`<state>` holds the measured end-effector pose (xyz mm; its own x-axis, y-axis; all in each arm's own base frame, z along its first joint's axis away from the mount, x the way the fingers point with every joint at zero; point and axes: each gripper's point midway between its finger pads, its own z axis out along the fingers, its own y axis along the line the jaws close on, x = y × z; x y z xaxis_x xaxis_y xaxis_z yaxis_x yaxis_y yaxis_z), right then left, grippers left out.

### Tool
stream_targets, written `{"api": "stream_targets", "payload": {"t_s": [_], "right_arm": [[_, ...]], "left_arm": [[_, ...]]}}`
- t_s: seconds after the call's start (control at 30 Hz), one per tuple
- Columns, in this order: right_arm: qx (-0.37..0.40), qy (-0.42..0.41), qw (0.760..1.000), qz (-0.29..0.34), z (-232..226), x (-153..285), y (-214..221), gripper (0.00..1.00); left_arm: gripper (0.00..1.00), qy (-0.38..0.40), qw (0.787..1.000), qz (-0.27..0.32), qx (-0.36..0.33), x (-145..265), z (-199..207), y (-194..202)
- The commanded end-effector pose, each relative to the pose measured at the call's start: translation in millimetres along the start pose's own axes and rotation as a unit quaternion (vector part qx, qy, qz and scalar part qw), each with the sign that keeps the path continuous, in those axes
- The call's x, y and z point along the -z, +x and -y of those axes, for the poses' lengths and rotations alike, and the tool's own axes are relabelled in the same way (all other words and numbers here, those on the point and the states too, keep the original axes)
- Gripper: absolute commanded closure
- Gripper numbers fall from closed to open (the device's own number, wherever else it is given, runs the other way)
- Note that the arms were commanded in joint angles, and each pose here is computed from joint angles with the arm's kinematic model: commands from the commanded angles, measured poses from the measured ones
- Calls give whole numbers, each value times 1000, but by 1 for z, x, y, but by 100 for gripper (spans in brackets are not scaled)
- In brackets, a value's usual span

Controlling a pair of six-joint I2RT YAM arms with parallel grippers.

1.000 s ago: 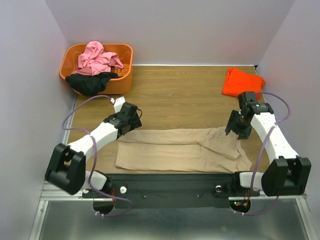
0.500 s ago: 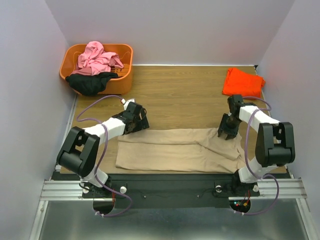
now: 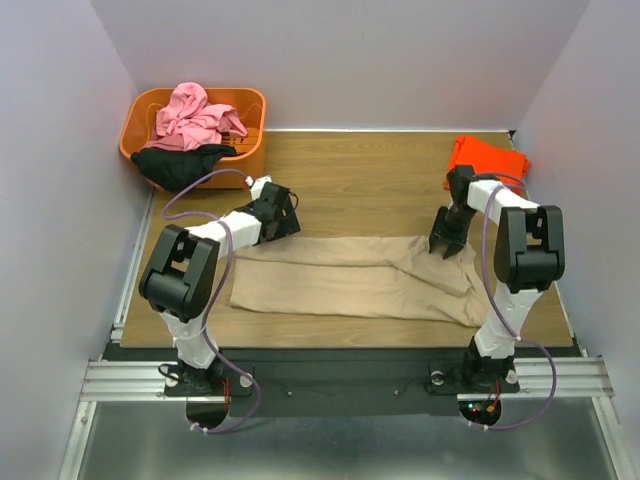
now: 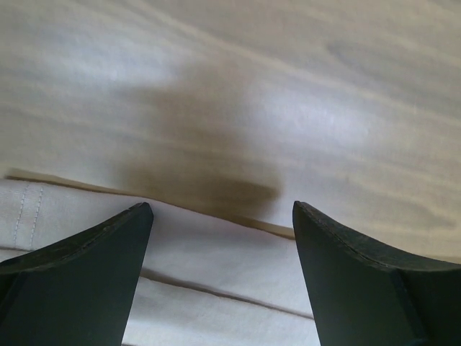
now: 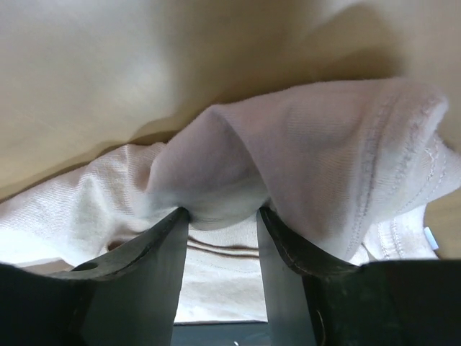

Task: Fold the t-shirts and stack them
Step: Fold the tshirt

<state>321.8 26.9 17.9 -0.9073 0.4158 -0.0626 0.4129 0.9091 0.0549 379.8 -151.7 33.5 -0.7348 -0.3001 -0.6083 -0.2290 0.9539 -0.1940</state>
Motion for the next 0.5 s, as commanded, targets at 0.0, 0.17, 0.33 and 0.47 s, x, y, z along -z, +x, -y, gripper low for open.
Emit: {"api": "stream_targets", "payload": {"t_s": [0.0,0.17,0.33,0.47], "right_arm": [[4,-49,995,91,-36,-31,-71,51],[24,-107,987,115,-63,-2,-92,48],[34,-127,976,172,-62,50,-102,34],[6,-131,970,205,-33,79,-111,31]], "left_arm": [[8,-61,998,-15,-22,-13,-25,-10],[8,-65,997,13,-42,-13,-15,-51],[8,-38,998,44,-35,8,-1,-77],[8,-23,998,55,-22,25,4,-85]]}}
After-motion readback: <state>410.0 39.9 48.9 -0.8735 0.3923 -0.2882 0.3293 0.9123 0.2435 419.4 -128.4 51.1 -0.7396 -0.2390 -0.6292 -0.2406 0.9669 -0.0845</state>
